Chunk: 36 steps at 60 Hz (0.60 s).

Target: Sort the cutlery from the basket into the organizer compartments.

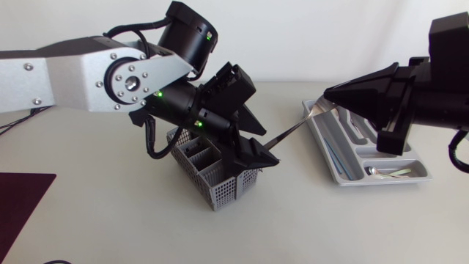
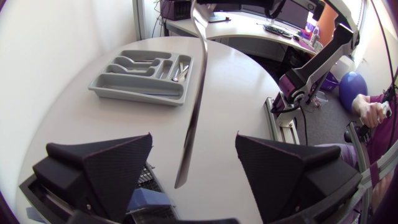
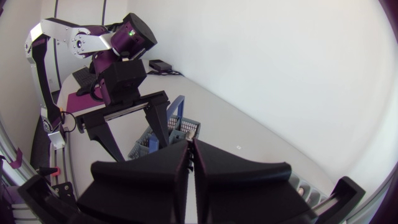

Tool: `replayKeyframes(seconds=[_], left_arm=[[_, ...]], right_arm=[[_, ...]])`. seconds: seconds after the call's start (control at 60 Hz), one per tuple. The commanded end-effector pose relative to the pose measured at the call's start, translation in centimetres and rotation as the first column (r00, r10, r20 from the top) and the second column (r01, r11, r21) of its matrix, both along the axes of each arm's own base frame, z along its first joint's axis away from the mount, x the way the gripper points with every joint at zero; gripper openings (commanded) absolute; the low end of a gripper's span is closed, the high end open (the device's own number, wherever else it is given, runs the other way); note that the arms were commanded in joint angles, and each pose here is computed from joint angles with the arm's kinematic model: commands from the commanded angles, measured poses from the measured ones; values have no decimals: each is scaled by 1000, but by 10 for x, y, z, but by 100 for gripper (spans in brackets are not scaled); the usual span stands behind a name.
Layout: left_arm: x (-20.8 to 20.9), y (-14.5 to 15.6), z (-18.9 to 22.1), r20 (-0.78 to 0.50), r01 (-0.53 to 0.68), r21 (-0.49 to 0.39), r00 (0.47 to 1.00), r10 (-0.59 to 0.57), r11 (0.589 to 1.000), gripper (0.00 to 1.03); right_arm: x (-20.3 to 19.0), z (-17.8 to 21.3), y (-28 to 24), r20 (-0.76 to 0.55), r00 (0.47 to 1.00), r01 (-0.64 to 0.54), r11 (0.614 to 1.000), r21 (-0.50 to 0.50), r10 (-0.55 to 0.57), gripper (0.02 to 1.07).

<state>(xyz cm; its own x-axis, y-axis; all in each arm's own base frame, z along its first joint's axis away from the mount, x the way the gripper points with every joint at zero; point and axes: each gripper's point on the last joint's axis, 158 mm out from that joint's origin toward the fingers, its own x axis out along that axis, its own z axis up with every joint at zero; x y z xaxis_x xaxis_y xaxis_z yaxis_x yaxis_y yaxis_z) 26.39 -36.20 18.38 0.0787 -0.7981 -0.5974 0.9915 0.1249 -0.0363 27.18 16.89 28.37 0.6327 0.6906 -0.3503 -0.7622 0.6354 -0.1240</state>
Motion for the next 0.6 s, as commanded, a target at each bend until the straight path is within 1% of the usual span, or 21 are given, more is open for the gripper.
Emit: replayKeyframes(seconds=[0.0,0.133,0.25,0.3,0.333,0.383,0.417,0.483,0.583], left_arm=[[-1,-7,3,1,35,-7,999,-35,999,85],[-8,-5,1,-40,54,-12,998,-54,998,76],[-13,-1,-6,-60,72,1,996,-71,997,66],[-14,1,-8,-69,76,3,995,-76,997,64],[-15,2,-9,-77,79,4,994,-79,997,60],[-17,4,-10,-87,86,5,993,-85,996,59],[-19,6,-11,-94,93,5,991,-92,996,55],[-22,9,-13,-98,103,14,990,-101,995,51],[-27,16,-13,-115,116,17,987,-113,993,50]], right_arm=[[-1,-8,6,-34,999,-10,1000,21,11,7],[-6,-14,12,-47,998,-30,999,24,31,7],[-10,-19,17,-59,997,-44,998,33,46,7],[-11,-20,19,-62,997,-50,998,33,52,7],[-13,-21,21,-63,996,-57,998,34,59,7],[-15,-21,24,-67,995,-69,997,37,71,7],[-17,-22,26,-70,995,-75,996,38,78,7],[-21,-20,29,-68,993,-89,995,42,92,7],[-28,-22,35,-75,991,-112,993,47,115,7]])
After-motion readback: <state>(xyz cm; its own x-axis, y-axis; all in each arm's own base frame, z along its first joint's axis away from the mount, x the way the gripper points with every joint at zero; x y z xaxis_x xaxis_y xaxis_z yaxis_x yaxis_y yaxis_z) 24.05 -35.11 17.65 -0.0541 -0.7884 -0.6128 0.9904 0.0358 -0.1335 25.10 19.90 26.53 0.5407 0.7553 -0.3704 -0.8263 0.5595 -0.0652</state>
